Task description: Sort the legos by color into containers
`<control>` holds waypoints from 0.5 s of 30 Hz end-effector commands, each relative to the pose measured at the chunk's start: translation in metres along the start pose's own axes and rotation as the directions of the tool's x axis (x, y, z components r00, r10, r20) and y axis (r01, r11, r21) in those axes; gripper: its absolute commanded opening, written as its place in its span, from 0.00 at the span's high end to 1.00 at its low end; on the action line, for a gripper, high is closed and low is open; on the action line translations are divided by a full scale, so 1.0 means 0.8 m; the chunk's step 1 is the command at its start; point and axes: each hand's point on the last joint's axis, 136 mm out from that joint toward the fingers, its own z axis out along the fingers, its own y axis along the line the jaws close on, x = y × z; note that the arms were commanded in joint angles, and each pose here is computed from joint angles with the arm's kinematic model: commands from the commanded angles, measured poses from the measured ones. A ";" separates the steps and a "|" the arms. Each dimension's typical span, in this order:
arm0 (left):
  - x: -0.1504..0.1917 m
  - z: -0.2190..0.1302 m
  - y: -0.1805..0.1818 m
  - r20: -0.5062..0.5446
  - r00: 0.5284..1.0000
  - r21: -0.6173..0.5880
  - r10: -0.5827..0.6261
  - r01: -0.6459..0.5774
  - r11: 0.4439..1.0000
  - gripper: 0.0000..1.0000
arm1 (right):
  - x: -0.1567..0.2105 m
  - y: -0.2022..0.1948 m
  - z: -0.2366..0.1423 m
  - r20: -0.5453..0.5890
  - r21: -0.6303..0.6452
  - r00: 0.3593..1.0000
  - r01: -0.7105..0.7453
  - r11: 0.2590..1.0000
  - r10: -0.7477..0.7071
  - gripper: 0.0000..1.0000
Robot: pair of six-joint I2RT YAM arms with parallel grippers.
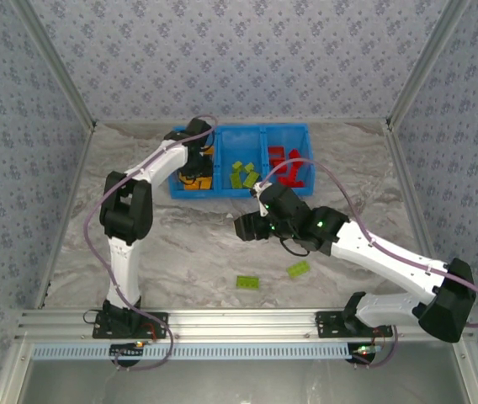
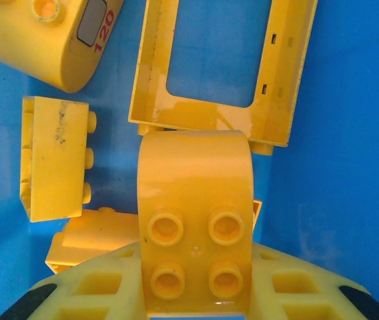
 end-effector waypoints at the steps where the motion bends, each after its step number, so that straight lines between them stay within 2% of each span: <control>1: 0.012 0.004 0.005 -0.030 0.999 -0.007 -0.012 0.011 1.000 0.64 | 0.008 -0.014 0.008 -0.021 0.072 1.000 -0.018 0.997 0.020 0.30; 4: 0.013 -0.009 0.008 -0.014 1.000 -0.001 -0.024 0.024 1.000 0.52 | 0.019 -0.027 0.014 -0.056 0.129 0.998 -0.016 0.991 0.024 0.30; 7: 0.006 -0.038 0.004 0.024 0.999 0.029 -0.038 0.038 0.999 0.46 | 0.037 -0.034 0.017 -0.111 0.168 0.994 0.021 0.986 -0.002 0.28; 11: -0.003 -0.089 0.000 0.088 0.994 0.070 -0.060 0.054 0.996 0.41 | 0.071 -0.024 0.025 -0.224 0.161 0.966 0.166 0.973 -0.127 0.25; 15: 0.007 -0.153 -0.010 0.158 0.986 0.137 -0.050 0.029 0.990 0.37 | 0.117 -0.013 0.034 -0.365 0.136 0.895 0.325 0.936 -0.258 0.23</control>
